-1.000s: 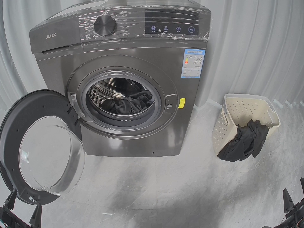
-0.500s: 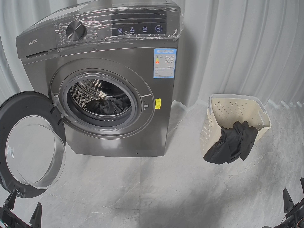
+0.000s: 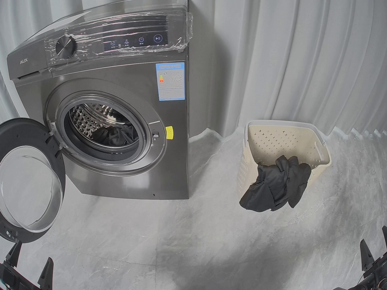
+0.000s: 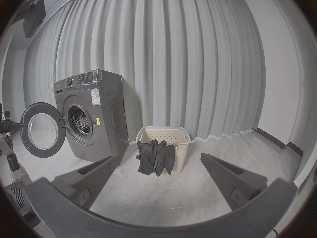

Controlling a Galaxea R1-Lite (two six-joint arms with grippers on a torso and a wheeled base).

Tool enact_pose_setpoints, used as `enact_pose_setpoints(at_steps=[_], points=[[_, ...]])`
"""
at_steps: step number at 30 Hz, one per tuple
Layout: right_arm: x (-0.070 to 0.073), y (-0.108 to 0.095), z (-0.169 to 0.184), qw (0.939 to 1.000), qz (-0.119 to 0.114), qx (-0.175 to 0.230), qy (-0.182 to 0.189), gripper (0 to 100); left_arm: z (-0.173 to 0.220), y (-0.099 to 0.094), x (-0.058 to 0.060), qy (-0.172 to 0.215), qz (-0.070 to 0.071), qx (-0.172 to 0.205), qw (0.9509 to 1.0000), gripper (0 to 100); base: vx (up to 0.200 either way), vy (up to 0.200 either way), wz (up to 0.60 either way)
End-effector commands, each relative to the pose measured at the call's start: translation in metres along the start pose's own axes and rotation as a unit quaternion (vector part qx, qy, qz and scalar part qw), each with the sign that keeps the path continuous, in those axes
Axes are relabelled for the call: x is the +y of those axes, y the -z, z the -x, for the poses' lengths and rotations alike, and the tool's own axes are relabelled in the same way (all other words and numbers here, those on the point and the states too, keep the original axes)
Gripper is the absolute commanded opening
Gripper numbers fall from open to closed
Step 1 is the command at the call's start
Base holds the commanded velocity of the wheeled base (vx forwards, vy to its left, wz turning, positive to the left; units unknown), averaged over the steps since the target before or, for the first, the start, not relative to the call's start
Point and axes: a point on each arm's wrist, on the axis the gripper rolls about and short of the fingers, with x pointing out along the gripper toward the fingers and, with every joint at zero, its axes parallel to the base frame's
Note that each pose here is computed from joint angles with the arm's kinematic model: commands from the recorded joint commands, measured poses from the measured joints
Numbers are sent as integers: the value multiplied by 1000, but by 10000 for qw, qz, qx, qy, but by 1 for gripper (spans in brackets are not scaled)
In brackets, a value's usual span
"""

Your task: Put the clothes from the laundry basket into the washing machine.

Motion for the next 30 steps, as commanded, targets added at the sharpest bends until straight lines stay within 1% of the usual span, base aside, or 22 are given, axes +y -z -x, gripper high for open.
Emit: enact_pose_setpoints(at_steps=[1,18,30], points=[[0,5,0,10000,0,13,-8,100,0,5,0,0,-2,13,10000,100,0,-200,0],[0,5,0,10000,0,13,7,100,0,5,0,0,-2,13,10000,100,0,-200,0],[0,5,0,10000,39,13,-8,100,0,5,0,8,21,13,10000,100,0,0,0]])
